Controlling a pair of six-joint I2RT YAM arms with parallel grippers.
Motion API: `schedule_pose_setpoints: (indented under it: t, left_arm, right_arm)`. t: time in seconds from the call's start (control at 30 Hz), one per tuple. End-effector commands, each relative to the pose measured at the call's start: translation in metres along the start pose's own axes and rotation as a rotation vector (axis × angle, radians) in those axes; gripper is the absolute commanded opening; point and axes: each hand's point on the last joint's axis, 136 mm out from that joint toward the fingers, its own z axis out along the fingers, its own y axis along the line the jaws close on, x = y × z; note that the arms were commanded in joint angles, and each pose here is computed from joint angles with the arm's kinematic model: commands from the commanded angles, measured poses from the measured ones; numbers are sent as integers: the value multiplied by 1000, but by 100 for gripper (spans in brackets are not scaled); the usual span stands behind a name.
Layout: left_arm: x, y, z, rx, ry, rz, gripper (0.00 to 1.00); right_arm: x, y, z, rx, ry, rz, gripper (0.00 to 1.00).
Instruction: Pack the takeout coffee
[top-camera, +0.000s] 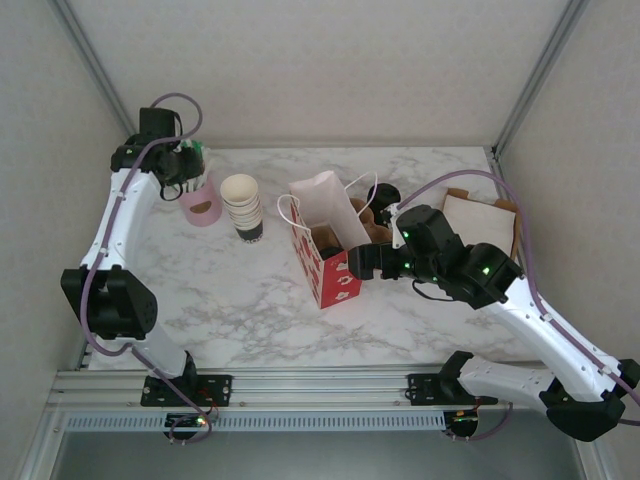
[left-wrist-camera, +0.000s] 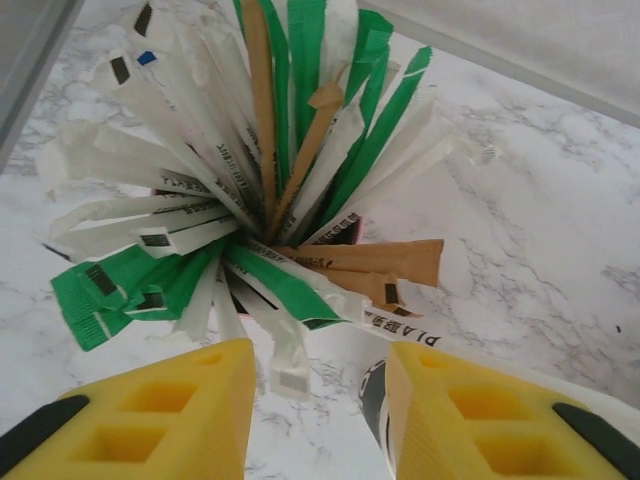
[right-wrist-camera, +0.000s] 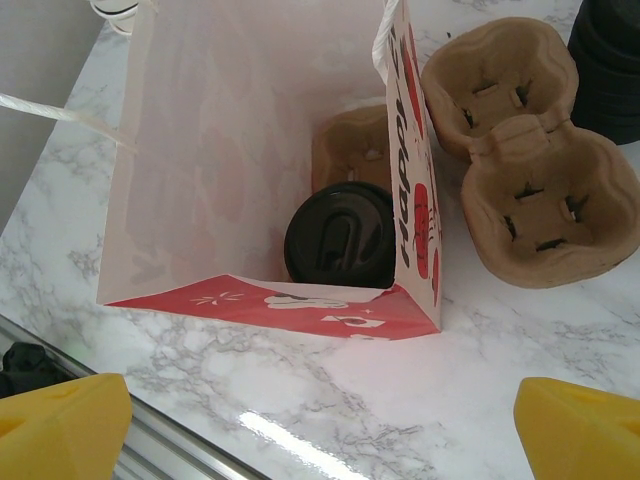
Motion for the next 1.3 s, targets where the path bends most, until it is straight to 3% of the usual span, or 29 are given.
schedule_pose_setpoints:
  t: [0.0, 0.33, 0.5, 0.73, 0.9, 1.27]
  left_arm:
    - [-6, 3, -3, -31, 0, 17, 39]
    - [-14, -11, -5, 11, -14, 19, 32]
    - [-22, -50, -38, 121, -93, 61, 50]
    - [-10, -72, -35, 131, -67, 127, 58]
    - [-9, -73, -20, 73, -61, 161, 57]
    - [-9, -74, 10, -17, -40, 218, 40]
  right_arm:
    - [-4, 2, 3, -13, -12, -12, 99]
    - [-2, 0, 4, -7, -11, -5, 99]
    - [-1, -1, 6, -4, -7, -4, 99]
    - [-1, 0, 8, -6, -5, -3, 99]
    - [-1, -1, 8, -1, -6, -4, 99]
    - [-1, -3, 6, 8, -10, -1, 99]
